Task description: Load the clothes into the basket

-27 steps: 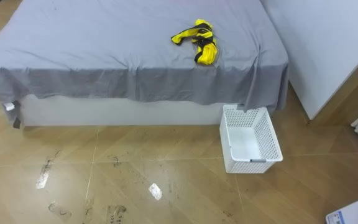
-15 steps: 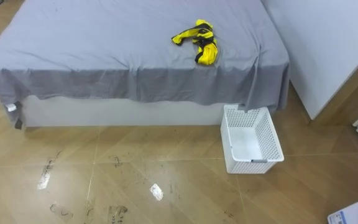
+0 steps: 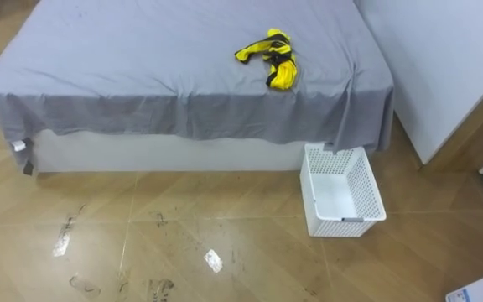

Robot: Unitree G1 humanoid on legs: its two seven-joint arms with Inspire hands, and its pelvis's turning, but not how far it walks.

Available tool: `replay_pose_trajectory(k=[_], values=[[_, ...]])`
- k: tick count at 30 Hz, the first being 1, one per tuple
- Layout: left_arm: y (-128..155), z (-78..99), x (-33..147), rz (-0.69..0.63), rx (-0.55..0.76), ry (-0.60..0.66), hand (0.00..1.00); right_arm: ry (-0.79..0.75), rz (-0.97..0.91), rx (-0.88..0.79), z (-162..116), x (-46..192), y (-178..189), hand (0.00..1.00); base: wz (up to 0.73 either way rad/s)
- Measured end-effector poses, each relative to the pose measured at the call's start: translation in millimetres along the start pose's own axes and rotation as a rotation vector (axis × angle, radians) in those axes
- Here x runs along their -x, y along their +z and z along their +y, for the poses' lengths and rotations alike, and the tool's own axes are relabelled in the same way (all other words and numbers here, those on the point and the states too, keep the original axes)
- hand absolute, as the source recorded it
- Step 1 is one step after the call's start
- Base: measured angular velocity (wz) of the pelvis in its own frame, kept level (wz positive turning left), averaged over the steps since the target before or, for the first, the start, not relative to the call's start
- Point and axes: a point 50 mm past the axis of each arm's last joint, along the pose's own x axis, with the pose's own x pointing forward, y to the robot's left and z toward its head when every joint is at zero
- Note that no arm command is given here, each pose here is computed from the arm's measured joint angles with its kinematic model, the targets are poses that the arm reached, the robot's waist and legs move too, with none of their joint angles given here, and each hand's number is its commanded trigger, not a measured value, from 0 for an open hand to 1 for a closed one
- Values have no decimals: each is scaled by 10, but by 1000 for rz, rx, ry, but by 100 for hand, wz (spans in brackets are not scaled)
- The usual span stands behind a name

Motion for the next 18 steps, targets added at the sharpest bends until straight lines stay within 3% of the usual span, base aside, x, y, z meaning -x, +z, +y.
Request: replay_pose_trajectory(k=[7, 12, 18], values=[[73, 29, 9, -46, 200, 27, 0, -31, -25, -63, -97, 35, -42, 0, 9], [99, -5, 35, -94, 325, 18, 0, -64, 1, -67, -172, 66, -130, 0, -48], [155, 73, 35, -152, 351, 30, 0, -59, -43, -38, -139, 57, -67, 0, -23]])
